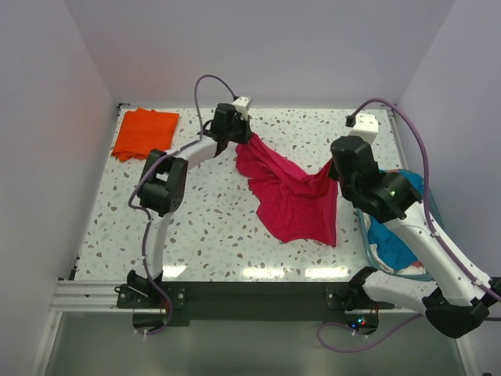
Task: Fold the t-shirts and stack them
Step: Flatten the tshirt out
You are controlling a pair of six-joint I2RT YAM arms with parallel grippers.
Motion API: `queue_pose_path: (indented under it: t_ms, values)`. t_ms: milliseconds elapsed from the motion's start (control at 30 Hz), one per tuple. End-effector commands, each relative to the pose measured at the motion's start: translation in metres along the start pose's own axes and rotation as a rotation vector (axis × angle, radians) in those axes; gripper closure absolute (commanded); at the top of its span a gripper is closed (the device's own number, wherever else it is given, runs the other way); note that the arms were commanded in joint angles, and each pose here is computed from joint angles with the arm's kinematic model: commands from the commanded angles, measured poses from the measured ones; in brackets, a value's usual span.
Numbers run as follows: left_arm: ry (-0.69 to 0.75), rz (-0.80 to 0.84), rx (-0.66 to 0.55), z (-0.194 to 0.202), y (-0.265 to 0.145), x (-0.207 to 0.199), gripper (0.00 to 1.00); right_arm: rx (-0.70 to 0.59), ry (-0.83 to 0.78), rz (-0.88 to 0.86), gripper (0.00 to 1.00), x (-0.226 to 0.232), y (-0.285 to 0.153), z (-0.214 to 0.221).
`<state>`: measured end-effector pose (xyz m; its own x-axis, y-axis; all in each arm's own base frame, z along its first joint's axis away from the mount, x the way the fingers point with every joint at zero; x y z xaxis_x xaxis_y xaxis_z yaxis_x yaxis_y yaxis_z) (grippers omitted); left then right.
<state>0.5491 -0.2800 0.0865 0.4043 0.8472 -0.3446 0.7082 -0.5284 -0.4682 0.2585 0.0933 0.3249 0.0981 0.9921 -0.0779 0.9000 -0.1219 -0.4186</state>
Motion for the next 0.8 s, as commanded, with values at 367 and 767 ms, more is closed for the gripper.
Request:
queue_pose_path:
  t_ms: [367,767]
  values:
    - [-0.069,-0.118,-0.714,-0.237,-0.303,-0.021,1.0,-0.261,0.141,0.083,1.0,-0.053,-0.032,-0.144]
    - [-0.172,-0.175,-1.104,-0.247,-0.519,-0.067,1.0,-0.539,0.226,-0.026,1.0,-0.097,-0.137,-0.205]
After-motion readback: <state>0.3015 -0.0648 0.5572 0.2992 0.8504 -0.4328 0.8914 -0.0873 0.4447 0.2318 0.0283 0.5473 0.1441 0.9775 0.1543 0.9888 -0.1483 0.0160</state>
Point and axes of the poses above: each gripper's point midway between its finger pads, its own y axis out along the fingers, its own x axis along the line the jaws close on, z = x × y, the point moved 2 cm from there along -y, back along the fingers, and after that the axes turned 8 degrees about -y, right-handed, at the moved point
